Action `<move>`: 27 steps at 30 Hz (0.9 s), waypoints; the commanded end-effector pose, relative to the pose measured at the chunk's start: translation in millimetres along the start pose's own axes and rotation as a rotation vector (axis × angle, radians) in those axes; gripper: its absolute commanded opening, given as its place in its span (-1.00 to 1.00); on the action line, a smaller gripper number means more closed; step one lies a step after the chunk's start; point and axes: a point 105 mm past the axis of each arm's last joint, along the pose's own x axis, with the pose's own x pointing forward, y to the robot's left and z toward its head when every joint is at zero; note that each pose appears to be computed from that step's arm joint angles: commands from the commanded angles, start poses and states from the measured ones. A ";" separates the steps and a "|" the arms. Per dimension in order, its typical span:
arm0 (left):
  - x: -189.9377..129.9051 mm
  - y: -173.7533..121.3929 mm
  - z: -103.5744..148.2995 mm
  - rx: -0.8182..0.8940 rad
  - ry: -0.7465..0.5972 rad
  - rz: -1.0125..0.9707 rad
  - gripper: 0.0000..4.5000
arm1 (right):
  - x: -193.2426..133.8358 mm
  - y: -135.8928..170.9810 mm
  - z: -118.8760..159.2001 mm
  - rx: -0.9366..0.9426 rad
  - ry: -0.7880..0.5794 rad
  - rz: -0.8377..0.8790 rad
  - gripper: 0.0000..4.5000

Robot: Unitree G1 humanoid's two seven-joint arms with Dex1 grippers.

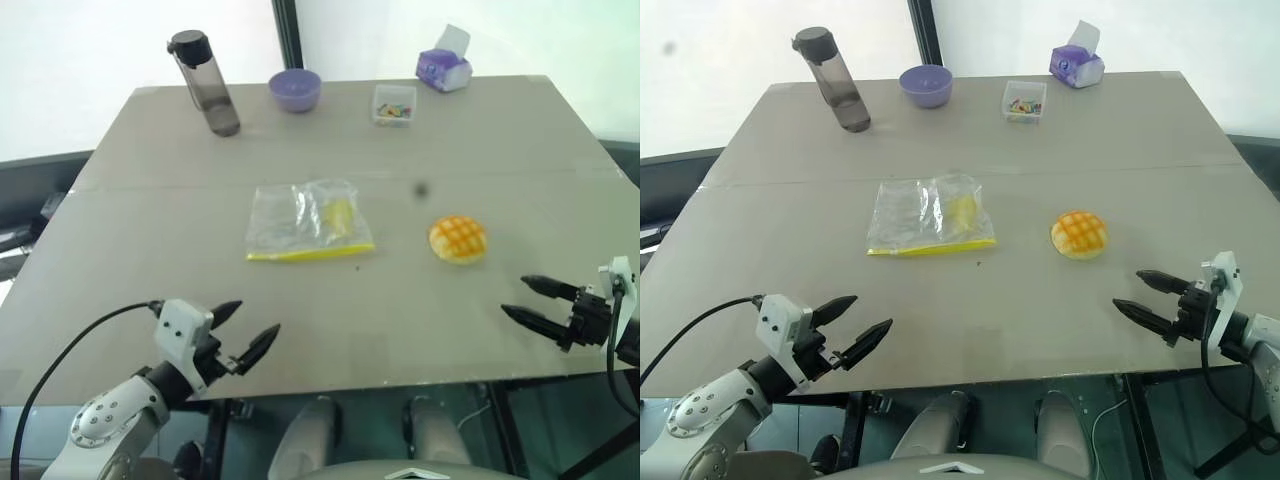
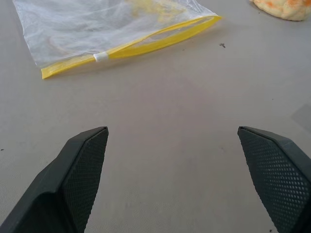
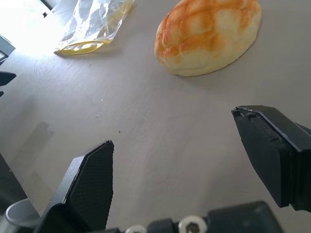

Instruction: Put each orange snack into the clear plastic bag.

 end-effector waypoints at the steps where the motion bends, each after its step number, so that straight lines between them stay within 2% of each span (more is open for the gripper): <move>1: -2.6 -1.1 9.2 0.039 -0.026 -0.015 1.00 | -0.2 4.1 11.9 -0.016 -0.008 0.012 0.97; 23: 2.3 1.7 7.5 0.041 -0.040 -0.013 1.00 | 1.5 4.6 17.6 -0.032 0.006 -0.027 0.97; 25: 2.4 3.4 6.6 0.034 -0.035 -0.007 1.00 | 2.3 6.0 18.2 -0.048 0.003 -0.019 0.97; 27: 2.2 6.9 2.6 -0.002 -0.012 0.004 1.00 | 5.4 14.1 21.7 -0.139 -0.015 0.019 0.97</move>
